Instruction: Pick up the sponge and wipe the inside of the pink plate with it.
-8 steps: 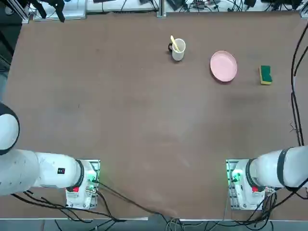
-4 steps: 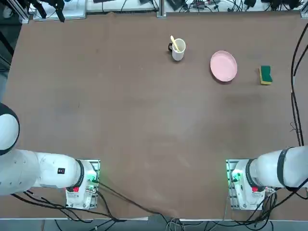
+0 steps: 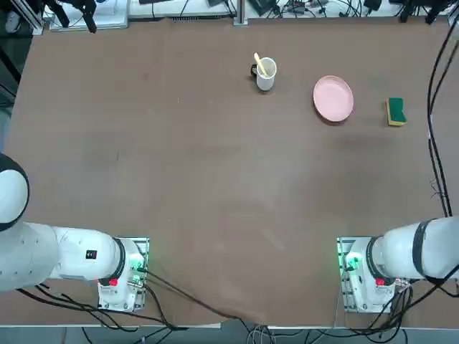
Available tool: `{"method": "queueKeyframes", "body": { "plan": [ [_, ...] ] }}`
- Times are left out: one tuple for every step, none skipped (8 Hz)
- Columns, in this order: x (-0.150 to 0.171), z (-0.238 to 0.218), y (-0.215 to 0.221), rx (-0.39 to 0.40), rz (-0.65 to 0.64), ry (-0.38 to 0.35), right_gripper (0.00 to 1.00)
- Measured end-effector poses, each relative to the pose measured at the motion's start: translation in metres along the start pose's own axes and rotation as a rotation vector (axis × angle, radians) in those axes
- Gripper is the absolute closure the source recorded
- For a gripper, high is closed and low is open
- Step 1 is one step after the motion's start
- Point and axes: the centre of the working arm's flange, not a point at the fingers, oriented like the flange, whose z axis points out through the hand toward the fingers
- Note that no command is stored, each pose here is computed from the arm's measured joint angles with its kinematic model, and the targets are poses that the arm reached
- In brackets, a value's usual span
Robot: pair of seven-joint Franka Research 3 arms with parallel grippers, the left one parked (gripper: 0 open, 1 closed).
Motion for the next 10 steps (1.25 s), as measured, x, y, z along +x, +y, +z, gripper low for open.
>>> {"method": "queueKeyframes", "body": {
  "plan": [
    [0.01, 0.034, 0.013, -0.004, 0.022, 0.009, 0.0],
    [0.016, 0.068, 0.027, -0.01, 0.04, 0.018, 0.0],
    [0.019, 0.1, 0.043, -0.015, 0.047, 0.016, 0.0],
    [0.021, 0.13, 0.059, -0.016, 0.045, 0.002, 0.0],
    [0.023, 0.153, 0.077, -0.017, 0.034, -0.016, 0.0],
    [0.026, 0.173, 0.1, -0.016, 0.028, -0.028, 0.0],
    [0.029, 0.192, 0.124, -0.017, 0.032, -0.027, 0.0],
    [0.034, 0.211, 0.144, -0.021, 0.039, -0.018, 0.0],
    [0.039, 0.231, 0.156, -0.027, 0.046, -0.007, 0.0],
    [0.044, 0.253, 0.165, -0.032, 0.037, -0.003, 0.01]
  ]
}}
